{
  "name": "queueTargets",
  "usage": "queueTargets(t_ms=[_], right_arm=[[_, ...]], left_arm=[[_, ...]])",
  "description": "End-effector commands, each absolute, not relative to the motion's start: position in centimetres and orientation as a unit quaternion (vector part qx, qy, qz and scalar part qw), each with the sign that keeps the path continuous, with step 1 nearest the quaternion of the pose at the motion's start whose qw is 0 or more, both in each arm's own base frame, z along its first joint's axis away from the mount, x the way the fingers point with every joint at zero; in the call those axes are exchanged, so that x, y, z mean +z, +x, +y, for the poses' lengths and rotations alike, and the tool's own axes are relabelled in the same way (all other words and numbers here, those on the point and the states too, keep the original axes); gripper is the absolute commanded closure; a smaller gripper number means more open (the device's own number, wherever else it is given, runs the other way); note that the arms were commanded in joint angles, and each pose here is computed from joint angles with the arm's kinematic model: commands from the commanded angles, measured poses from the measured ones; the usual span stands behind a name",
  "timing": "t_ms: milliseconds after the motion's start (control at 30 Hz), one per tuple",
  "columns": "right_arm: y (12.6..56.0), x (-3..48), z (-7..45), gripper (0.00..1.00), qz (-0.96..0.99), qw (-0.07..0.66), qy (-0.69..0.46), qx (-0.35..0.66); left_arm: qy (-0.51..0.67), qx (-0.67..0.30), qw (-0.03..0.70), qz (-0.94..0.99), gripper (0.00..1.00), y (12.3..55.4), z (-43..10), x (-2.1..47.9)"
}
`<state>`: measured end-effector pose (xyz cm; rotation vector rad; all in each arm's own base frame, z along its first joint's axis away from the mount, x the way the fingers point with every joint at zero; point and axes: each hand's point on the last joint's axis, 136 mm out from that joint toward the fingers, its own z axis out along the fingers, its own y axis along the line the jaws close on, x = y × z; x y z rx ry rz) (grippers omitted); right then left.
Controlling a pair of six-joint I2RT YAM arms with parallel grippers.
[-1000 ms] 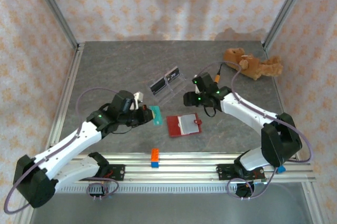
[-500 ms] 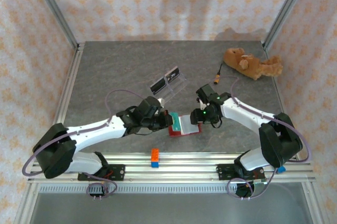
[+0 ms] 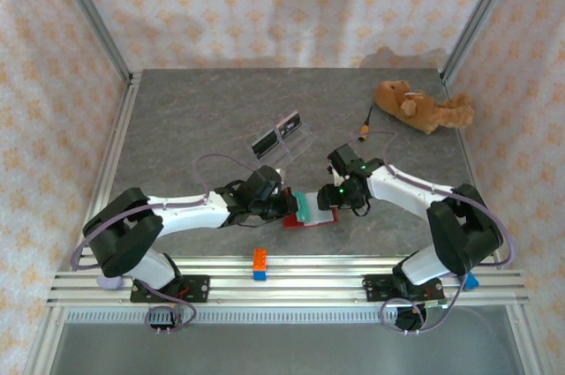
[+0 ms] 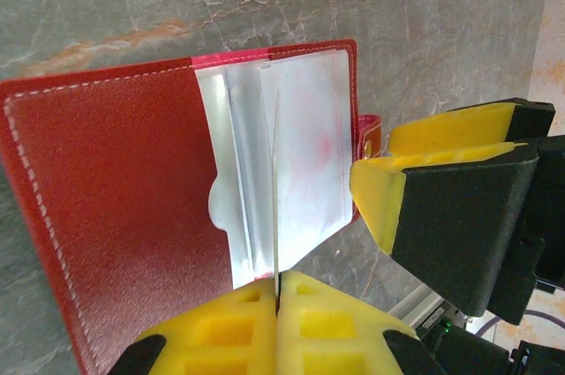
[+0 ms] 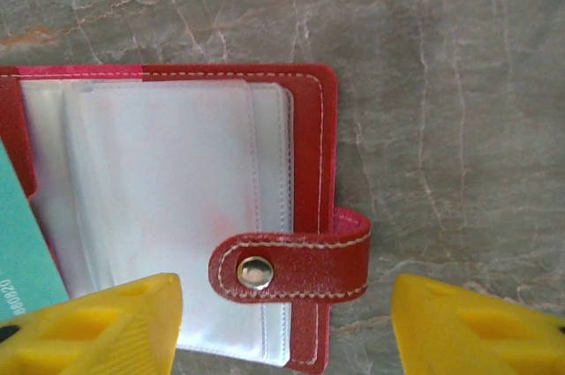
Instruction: Put the credit cards into the card holder
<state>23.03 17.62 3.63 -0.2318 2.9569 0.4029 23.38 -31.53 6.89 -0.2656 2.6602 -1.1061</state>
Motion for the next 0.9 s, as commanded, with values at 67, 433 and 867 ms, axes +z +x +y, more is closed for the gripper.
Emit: queueTargets(t_ms=[67, 433, 867], right_arm=[[23.4, 2.1, 17.9, 0.51, 0.986, 0.062, -0.075, 0.135], [22.6, 1.1, 18.4, 0.6, 0.984, 0.043, -0.077, 0.155], [22.0, 0.9, 19.0, 0.66, 0.981, 0.027, -0.081, 0.173]], left_arm=[[-0.089, -0.379, 0.122, 0.913, 1.0, 23.5, -31.9, 6.0], [-0.101, -0.414, 0.101, 0.899, 1.0, 23.2, -32.4, 4.1], [-0.098, -0.412, 0.111, 0.899, 1.0, 23.3, -31.4, 3.7]])
